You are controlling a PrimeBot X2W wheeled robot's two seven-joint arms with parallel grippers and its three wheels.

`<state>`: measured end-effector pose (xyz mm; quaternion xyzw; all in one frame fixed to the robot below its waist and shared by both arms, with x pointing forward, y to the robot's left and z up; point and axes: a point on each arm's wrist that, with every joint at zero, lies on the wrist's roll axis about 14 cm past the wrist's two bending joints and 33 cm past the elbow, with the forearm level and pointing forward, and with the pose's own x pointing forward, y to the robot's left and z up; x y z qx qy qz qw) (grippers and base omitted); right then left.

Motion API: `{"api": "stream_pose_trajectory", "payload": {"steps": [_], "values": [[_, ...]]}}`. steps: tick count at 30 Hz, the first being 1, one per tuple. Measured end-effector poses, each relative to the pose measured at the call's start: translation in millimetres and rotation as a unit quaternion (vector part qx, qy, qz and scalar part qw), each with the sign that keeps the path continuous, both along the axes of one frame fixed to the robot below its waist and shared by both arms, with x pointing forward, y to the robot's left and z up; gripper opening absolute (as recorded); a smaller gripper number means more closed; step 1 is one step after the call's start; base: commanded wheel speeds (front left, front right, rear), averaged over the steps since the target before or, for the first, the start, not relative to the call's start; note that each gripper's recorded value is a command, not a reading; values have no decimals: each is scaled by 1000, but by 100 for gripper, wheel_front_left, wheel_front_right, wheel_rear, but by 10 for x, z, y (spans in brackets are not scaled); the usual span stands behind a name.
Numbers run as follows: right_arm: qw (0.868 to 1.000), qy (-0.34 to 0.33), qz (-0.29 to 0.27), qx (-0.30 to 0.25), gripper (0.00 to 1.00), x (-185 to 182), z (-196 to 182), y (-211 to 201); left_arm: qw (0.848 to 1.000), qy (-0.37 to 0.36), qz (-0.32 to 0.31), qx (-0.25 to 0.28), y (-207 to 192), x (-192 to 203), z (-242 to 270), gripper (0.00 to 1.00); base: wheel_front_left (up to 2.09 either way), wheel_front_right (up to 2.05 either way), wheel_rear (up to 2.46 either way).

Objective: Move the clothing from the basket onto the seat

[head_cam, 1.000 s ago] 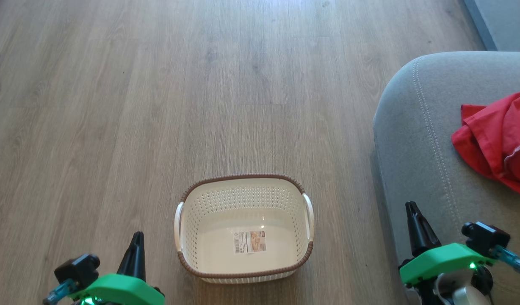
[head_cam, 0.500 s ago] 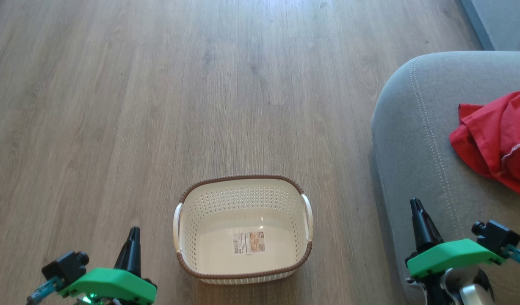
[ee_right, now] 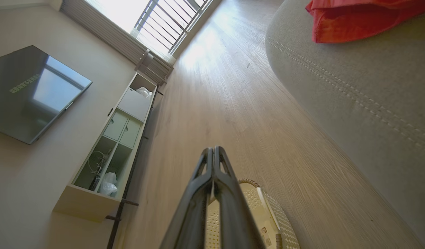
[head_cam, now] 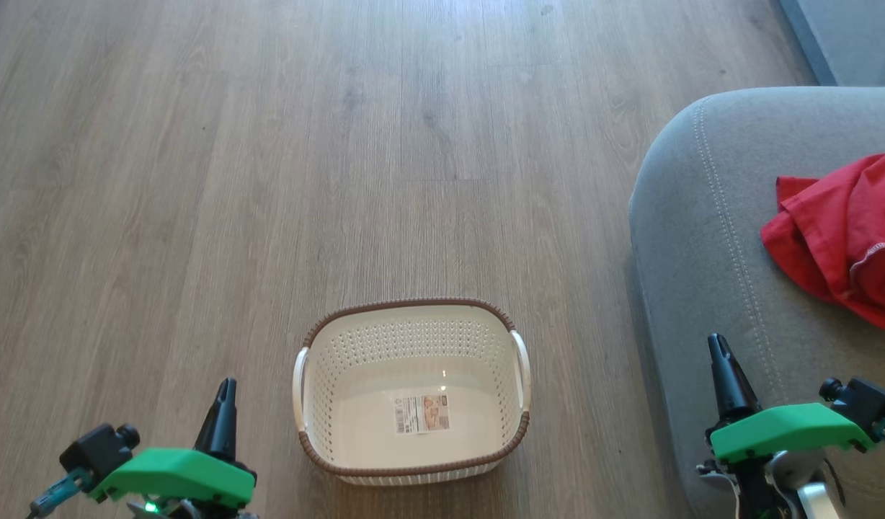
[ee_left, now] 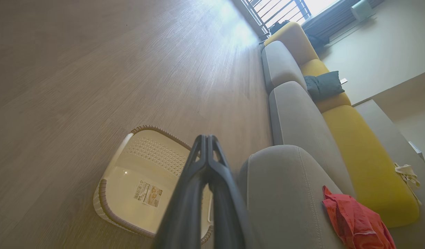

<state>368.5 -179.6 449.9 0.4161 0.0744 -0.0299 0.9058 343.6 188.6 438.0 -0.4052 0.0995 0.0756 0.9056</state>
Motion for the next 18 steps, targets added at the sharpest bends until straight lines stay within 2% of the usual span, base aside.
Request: {"api": "stream_pose_trajectory", "payload": {"steps": [18], "values": [[995,4,-27,99,0,-8,19,-93,995,-9,11,-102,-1,76,57,0,0,0,0]]}}
